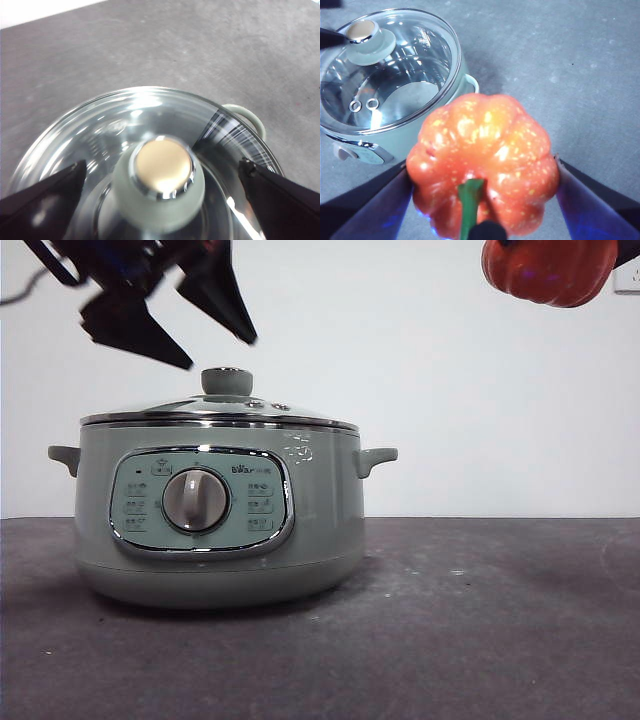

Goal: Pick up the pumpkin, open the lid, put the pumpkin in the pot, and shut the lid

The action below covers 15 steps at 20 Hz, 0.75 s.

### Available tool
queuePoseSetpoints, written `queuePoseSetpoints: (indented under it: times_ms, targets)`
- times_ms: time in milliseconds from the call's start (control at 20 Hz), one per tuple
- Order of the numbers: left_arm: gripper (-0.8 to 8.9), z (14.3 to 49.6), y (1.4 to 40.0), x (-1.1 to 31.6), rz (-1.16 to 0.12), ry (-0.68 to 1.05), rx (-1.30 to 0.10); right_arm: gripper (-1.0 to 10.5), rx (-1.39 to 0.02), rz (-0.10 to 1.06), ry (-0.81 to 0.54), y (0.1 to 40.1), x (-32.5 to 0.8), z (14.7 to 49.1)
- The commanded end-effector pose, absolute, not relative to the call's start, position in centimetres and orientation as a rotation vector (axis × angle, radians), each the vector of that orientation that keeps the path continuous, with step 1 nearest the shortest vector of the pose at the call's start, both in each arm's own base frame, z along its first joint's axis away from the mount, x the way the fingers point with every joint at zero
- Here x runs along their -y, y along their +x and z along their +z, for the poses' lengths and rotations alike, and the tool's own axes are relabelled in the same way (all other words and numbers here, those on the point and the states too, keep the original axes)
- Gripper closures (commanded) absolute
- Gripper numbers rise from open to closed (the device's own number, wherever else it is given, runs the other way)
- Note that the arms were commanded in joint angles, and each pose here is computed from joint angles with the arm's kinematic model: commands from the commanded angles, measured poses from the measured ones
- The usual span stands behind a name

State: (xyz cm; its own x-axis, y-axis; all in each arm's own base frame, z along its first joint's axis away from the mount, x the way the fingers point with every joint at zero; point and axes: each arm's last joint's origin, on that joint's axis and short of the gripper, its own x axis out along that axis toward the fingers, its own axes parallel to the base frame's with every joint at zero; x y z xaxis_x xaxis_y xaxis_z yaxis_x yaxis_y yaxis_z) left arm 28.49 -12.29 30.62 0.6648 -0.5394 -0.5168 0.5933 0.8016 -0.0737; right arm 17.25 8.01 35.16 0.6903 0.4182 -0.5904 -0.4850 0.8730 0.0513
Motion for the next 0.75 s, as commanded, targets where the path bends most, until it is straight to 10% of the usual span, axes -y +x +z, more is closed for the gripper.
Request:
queuePoseSetpoints:
  times_ms: [50, 400, 600, 750]
  targets:
    - [0.0, 29.5, 29.4, 13.1, -0.624, 0.132, -0.556, 9.6, -0.632, 0.506, -0.102, 17.2, -8.0, 35.2]
    - [0.48, 28.2, 30.1, 13.8, -0.607, 0.148, -0.592, 9.6, -0.638, 0.506, -0.104, 17.2, -8.0, 35.1]
    - [5.14, 28.2, 30.0, 13.8, -0.606, 0.149, -0.597, 9.6, -0.638, 0.504, -0.104, 17.2, -8.0, 35.1]
    - [6.86, 28.3, 30.0, 13.8, -0.608, 0.147, -0.594, 9.6, -0.64, 0.504, -0.105, 17.2, -8.0, 35.1]
